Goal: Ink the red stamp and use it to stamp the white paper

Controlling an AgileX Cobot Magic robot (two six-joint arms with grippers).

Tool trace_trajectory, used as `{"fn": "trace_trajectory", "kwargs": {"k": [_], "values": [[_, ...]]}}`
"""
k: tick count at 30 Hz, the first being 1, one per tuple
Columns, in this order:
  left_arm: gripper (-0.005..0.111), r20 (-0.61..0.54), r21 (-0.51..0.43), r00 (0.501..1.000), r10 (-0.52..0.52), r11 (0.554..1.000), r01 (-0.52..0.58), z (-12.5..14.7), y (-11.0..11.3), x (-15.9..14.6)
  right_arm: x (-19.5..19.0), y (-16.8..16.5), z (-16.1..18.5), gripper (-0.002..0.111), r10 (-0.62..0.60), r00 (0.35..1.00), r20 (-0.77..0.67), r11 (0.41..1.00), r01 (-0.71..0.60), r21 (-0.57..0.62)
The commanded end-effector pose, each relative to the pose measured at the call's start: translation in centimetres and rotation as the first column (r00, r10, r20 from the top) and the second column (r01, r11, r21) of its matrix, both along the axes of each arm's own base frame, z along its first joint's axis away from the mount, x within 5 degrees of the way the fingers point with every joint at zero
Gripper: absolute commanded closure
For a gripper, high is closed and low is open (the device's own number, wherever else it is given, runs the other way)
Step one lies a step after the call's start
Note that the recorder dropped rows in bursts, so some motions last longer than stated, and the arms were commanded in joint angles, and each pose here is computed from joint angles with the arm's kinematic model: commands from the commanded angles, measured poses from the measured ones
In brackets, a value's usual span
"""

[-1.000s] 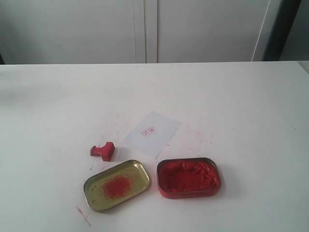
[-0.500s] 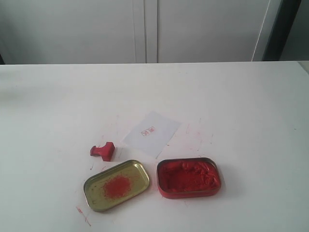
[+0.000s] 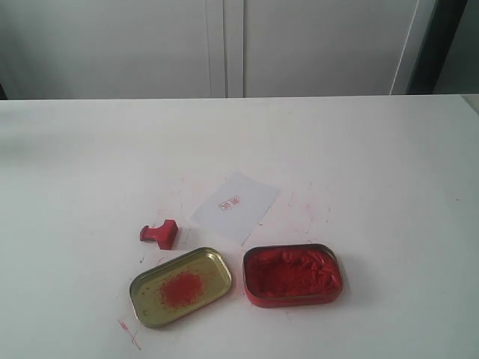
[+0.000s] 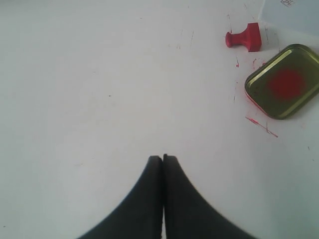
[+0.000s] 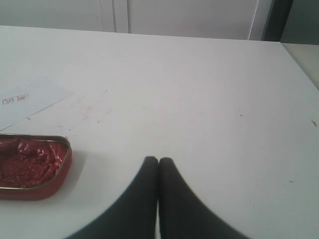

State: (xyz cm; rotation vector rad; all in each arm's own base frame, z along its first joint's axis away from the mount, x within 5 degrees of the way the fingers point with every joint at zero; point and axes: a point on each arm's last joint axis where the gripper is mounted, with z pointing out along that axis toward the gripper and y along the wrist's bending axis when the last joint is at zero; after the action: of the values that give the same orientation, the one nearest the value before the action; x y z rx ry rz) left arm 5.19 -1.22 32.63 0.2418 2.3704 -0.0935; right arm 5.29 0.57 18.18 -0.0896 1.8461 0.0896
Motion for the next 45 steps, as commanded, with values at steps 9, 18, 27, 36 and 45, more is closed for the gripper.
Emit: {"fn": "trace_trajectory", "kwargs": {"k": [9, 18, 27, 36, 45], "values": [[0.107, -0.014, -0.015, 1.000, 0.002, 1.000, -0.002, -0.2, -0.1, -0.3, 0.0, 0.0, 0.0, 0.108, -0.004, 1.000, 0.016, 1.000, 0.004, 0.001], [0.107, 0.015, -0.016, 1.000, 0.005, 1.000, -0.005, 0.0, -0.1, -0.2, 0.0, 0.0, 0.0, 0.108, -0.004, 1.000, 0.016, 1.000, 0.004, 0.001], [0.107, 0.129, -0.027, 0.991, 0.018, 1.000, -0.015, -1.3, 0.0, -1.1, 0.0, 0.0, 0.0, 0.108, -0.004, 1.000, 0.016, 1.000, 0.004, 0.001], [0.107, 0.229, -0.048, 0.972, 0.046, 0.998, -0.036, -5.8, 0.1, -1.4, 0.0, 0.0, 0.0, 0.108, -0.004, 1.000, 0.016, 1.000, 0.004, 0.001], [0.107, 0.302, -0.089, 0.950, 0.084, 0.994, -0.060, -9.9, 0.1, -0.4, 0.0, 0.0, 0.0, 0.108, -0.004, 1.000, 0.016, 1.000, 0.004, 0.001]]}}
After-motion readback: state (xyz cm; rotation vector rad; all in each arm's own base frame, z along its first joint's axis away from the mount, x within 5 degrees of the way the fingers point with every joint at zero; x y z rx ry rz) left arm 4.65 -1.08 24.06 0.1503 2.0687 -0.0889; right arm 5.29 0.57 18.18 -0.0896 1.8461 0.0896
